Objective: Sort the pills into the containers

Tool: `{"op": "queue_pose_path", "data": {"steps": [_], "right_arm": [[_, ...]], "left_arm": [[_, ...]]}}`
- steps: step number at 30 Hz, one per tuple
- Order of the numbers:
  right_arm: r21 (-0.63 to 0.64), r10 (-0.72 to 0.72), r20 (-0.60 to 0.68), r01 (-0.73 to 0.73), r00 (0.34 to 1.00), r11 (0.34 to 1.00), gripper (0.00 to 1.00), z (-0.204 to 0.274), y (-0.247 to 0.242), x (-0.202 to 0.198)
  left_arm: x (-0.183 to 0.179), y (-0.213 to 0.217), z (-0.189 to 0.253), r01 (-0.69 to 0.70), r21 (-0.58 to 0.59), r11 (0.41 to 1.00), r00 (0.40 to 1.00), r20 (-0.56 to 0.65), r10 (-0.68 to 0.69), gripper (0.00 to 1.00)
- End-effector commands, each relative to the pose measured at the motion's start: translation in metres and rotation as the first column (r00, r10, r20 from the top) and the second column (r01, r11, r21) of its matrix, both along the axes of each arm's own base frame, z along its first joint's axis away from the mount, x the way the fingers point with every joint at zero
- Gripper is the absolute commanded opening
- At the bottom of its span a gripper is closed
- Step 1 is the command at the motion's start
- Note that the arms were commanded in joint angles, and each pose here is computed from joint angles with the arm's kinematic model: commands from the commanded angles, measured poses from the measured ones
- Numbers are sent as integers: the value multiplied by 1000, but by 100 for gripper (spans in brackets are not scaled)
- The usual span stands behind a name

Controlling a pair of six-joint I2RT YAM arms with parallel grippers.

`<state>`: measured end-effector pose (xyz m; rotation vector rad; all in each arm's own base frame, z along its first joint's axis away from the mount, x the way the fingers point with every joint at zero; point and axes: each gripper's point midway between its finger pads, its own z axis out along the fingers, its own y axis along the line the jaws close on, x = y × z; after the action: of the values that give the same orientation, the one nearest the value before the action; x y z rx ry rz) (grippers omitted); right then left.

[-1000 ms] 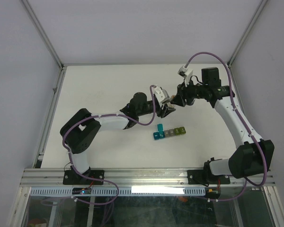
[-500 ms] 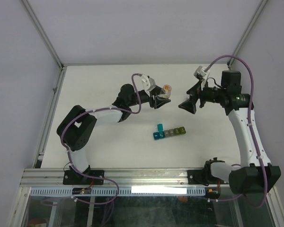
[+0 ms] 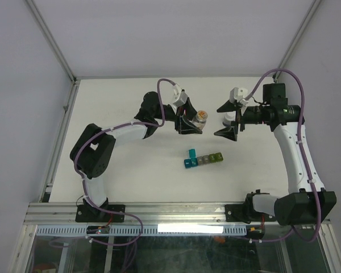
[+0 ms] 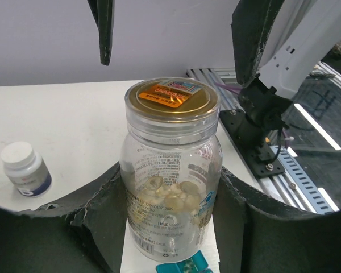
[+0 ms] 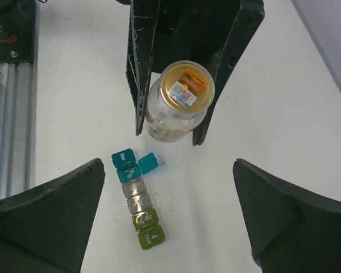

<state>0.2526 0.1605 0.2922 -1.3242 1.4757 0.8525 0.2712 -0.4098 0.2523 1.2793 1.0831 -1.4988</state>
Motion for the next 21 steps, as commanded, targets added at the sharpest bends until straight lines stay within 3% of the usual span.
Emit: {"op": "queue_pose_path", "data": {"steps": [1,7,21], "right_arm": [[-29,117,183,-114,976,993,99,10,10,-13],[-107,216,162,-201,963,974,95,-3,28,-12],[-47,196,33,-194,980,980,85,6,44,-4]], "left_arm": [[-5,0,3,83,26,996,997,8,-83,0],[-7,1,-2,107,50,993,994,10,-108,0],[-21,1,-8,147,78,986,987,59,-152,0]]}}
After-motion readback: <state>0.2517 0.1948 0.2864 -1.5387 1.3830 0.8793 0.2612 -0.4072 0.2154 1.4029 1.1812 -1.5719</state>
